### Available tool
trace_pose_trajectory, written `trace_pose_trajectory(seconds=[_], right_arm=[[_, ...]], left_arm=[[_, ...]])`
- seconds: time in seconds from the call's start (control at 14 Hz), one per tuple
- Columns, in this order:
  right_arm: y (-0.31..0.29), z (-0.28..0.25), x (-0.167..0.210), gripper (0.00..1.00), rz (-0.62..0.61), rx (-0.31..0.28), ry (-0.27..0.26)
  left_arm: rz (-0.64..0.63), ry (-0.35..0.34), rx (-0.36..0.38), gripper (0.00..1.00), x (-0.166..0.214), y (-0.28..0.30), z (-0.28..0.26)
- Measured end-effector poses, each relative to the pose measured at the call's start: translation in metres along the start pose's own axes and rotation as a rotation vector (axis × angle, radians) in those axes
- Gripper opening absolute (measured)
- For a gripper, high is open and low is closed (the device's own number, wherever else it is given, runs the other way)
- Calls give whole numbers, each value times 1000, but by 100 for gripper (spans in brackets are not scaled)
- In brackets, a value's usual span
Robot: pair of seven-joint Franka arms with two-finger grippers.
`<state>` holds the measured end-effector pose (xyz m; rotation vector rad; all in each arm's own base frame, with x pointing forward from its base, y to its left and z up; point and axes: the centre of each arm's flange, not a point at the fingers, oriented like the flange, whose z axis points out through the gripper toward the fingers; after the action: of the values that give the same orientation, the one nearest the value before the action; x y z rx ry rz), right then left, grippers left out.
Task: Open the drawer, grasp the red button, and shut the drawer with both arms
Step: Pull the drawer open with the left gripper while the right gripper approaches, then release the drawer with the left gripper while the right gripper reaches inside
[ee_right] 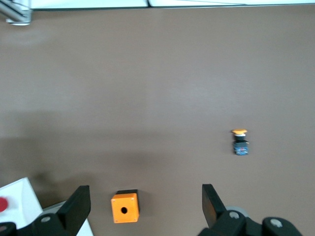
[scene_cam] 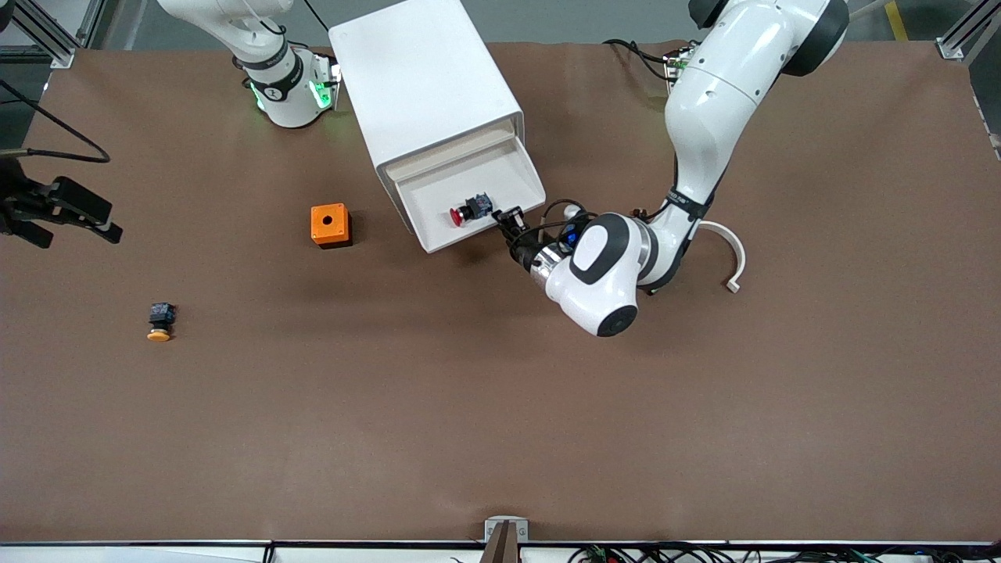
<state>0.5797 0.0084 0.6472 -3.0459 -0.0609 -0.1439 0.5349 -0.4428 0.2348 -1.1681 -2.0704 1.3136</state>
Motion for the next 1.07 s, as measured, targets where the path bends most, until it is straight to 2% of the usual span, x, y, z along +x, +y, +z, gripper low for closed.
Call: trace_pose_trajectory(seconds=[0.21,0.36,0.43,0.57,0.85,1.0,1.07], right_arm=[[-45,6,-1,100,-22,8,-16],[-72,18,-4,100,37,6,-64],[-83,26,-6,100,90,0,-98],[-108,42,-8,100,202,-18,-144],[-138,59,-10,100,309,-42,-177],[-161,61,-16,100,350,-80,-167],[-179,61,-21,100,361,-118,-148]], left_arm=[[3,-14,-5,14,2,3,-10],[5,-21,-9,14,1,4,-13],[12,-33,-16,19,1,5,-19],[21,-59,-26,39,3,7,-36],[42,-98,-45,81,1,5,-63],[82,-140,-69,99,1,3,-93],[115,-163,-84,100,5,6,-110]])
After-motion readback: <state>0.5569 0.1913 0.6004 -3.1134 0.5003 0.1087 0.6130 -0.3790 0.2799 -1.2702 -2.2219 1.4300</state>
